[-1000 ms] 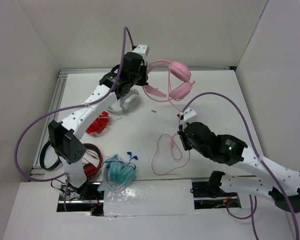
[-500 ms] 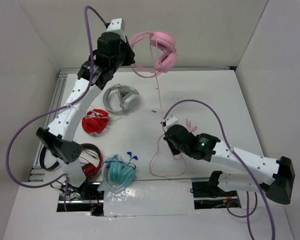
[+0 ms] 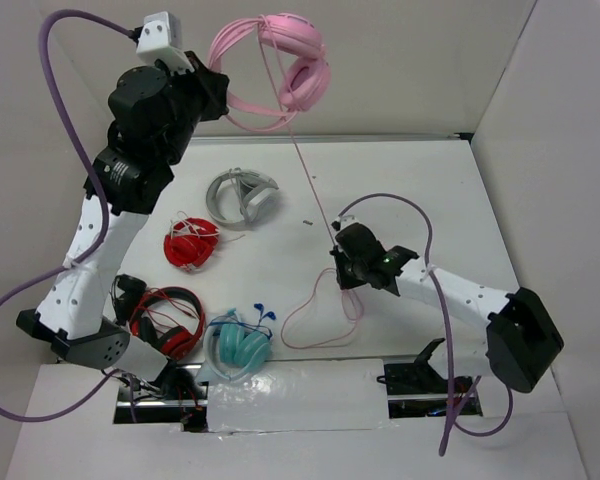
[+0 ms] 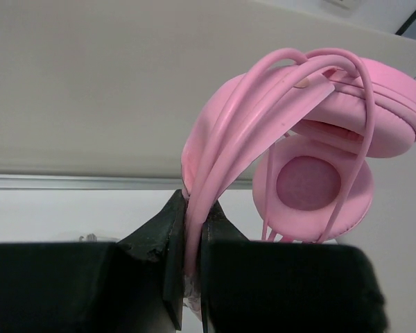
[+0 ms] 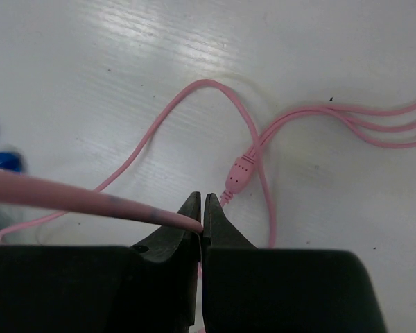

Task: Wrap the headphones

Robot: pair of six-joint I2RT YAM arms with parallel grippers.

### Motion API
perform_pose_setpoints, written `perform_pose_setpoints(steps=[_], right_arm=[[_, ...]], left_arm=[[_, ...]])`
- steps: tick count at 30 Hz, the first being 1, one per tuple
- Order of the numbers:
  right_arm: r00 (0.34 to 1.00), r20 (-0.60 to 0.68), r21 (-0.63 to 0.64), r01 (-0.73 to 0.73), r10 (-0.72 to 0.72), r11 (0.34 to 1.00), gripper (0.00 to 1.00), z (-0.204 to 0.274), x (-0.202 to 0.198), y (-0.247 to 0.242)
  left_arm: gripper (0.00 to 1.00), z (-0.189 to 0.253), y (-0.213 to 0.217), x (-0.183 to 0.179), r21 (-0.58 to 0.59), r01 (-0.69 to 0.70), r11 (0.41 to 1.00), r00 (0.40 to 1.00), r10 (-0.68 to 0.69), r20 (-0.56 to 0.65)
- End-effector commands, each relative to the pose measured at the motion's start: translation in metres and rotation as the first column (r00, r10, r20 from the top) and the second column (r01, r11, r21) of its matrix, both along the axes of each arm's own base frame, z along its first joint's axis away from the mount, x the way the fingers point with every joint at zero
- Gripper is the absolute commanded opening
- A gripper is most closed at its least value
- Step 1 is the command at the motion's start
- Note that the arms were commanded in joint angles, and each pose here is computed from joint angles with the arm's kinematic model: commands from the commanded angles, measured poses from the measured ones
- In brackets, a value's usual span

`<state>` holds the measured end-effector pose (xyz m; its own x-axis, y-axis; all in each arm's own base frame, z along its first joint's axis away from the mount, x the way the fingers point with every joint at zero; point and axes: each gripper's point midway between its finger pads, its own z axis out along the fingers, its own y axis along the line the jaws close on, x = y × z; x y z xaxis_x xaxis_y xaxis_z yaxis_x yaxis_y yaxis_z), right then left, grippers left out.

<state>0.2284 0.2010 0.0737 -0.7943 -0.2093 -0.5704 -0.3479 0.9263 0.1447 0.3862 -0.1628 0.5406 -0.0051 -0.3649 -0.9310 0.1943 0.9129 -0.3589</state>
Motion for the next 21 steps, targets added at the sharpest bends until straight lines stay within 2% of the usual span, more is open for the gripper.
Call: perform_pose_setpoints(steps=[1, 4, 5, 7, 8, 10, 11, 12, 13, 15, 16, 17, 19, 21], right_arm=[[1.000, 0.017, 0.047, 0.006, -0.007, 0.999, 0.00, 0.014, -0.003, 0.004], [0.992, 0.112, 0.055, -0.060, 0.054, 0.997, 0.00, 0.042, -0.015, 0.010], [0.986, 0.154, 0.068, -0.071, 0.059, 0.995, 0.00, 0.057, -0.018, 0.011], [0.984, 0.163, 0.062, -0.084, 0.073, 0.994, 0.00, 0.066, -0.030, 0.010], [0.979, 0.191, 0.085, -0.088, 0.071, 0.992, 0.00, 0.080, -0.037, 0.015], [0.980, 0.195, 0.076, -0.055, 0.039, 0.996, 0.00, 0.088, -0.043, 0.008], [0.975, 0.223, 0.055, -0.034, 0.021, 0.998, 0.00, 0.094, -0.046, 0.000], [0.972, 0.236, 0.052, -0.014, 0.001, 0.999, 0.00, 0.098, -0.046, -0.005], [0.965, 0.261, 0.071, -0.001, -0.018, 0.998, 0.00, 0.111, -0.045, -0.009], [0.949, 0.308, 0.024, 0.067, -0.071, 0.997, 0.00, 0.124, -0.040, -0.030], [0.932, 0.350, 0.042, 0.090, -0.099, 0.995, 0.00, 0.146, -0.036, -0.035], [0.908, 0.396, 0.000, 0.152, -0.139, 0.988, 0.00, 0.156, -0.030, -0.052], [0.863, 0.474, 0.000, 0.199, -0.175, 0.980, 0.00, 0.186, -0.022, -0.066], [0.798, 0.567, -0.006, 0.251, -0.203, 0.968, 0.00, 0.216, -0.011, -0.079]], left_arm=[[0.00, 0.103, 0.045, -0.032, -0.205, -0.101, 0.973, 0.939, 0.161, 0.303], [0.00, 0.108, 0.057, -0.028, -0.201, -0.182, 0.963, 0.915, 0.241, 0.324], [0.00, 0.105, 0.058, -0.020, -0.166, -0.220, 0.961, 0.907, 0.264, 0.327], [0.00, 0.098, 0.065, -0.009, -0.148, -0.301, 0.942, 0.888, 0.333, 0.318], [0.00, 0.079, 0.061, 0.008, -0.081, -0.340, 0.937, 0.891, 0.348, 0.291], [0.00, 0.064, 0.064, 0.021, -0.064, -0.384, 0.921, 0.876, 0.386, 0.291], [0.00, 0.034, 0.057, 0.036, 0.015, -0.393, 0.920, 0.890, 0.376, 0.258], [0.00, 0.022, 0.054, 0.042, 0.033, -0.386, 0.922, 0.900, 0.368, 0.235], [0.00, -0.011, 0.045, 0.055, 0.068, -0.353, 0.933, 0.929, 0.341, 0.142], [0.00, -0.039, 0.045, 0.066, 0.087, -0.329, 0.940, 0.944, 0.325, 0.049], [0.00, -0.055, 0.033, 0.074, 0.058, -0.265, 0.962, 0.964, 0.266, -0.010], [0.00, -0.076, 0.030, 0.076, 0.088, -0.235, 0.968, 0.967, 0.242, -0.076], [0.00, -0.107, 0.021, 0.082, 0.085, -0.186, 0.979, 0.967, 0.198, -0.162], [0.00, -0.116, 0.009, 0.080, 0.108, -0.110, 0.988, 0.979, 0.127, -0.157]])
